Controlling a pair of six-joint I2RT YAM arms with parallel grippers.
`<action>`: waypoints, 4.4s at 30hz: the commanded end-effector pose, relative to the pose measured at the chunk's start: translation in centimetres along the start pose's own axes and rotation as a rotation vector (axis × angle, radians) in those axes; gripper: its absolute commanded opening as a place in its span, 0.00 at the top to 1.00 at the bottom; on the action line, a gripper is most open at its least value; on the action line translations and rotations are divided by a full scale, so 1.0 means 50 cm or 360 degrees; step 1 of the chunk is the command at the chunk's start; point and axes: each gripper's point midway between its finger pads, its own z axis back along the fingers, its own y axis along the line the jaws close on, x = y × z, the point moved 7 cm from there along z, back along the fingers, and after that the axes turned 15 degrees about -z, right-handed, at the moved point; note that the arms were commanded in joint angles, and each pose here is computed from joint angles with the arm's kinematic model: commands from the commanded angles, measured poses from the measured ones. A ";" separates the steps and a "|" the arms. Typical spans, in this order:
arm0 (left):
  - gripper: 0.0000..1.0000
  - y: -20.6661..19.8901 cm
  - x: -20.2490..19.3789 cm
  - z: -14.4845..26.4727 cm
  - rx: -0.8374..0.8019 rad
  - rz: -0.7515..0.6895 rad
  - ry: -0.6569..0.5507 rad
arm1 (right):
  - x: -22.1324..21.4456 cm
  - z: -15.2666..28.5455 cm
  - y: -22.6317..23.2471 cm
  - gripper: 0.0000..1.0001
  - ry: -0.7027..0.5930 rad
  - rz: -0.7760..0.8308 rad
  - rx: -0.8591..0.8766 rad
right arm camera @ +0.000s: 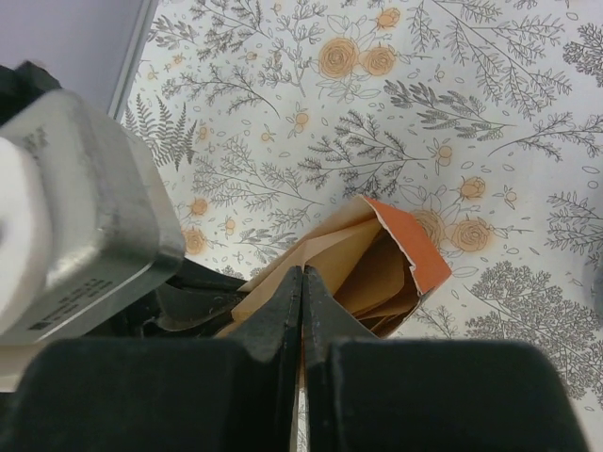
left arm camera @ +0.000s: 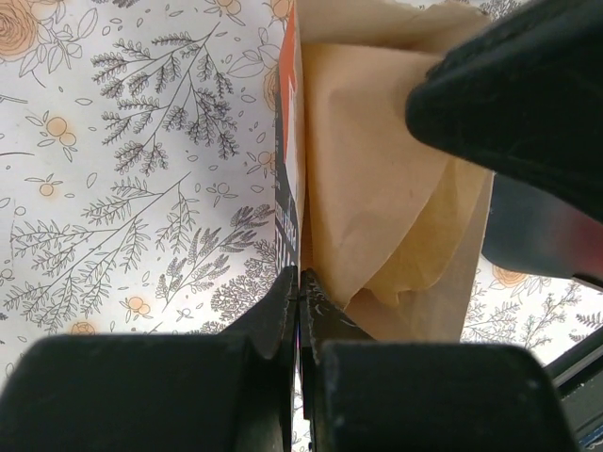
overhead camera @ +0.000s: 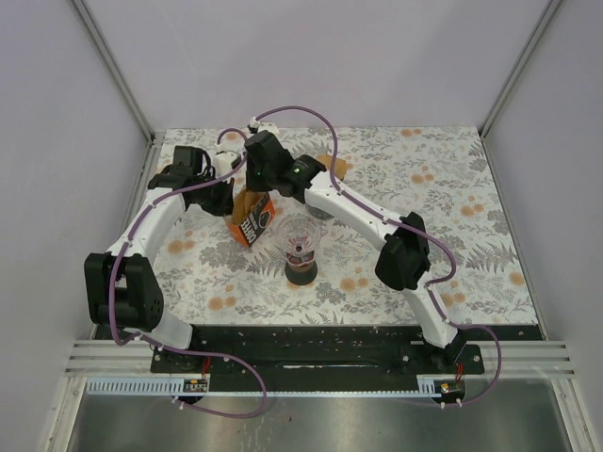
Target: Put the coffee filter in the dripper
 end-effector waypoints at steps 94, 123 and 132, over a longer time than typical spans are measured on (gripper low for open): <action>1.00 -0.226 0.301 0.156 0.0066 -0.0243 -0.0603 | 0.165 0.403 -0.003 0.40 -0.0430 0.0131 0.0350; 1.00 -0.221 0.299 0.177 -0.0087 -0.0010 -0.0664 | 0.165 0.333 -0.052 0.97 -0.0603 0.0345 -0.0172; 1.00 -0.204 0.291 0.202 -0.0077 -0.0127 -0.0624 | 0.177 0.395 -0.072 1.00 -0.0418 0.0379 -0.0187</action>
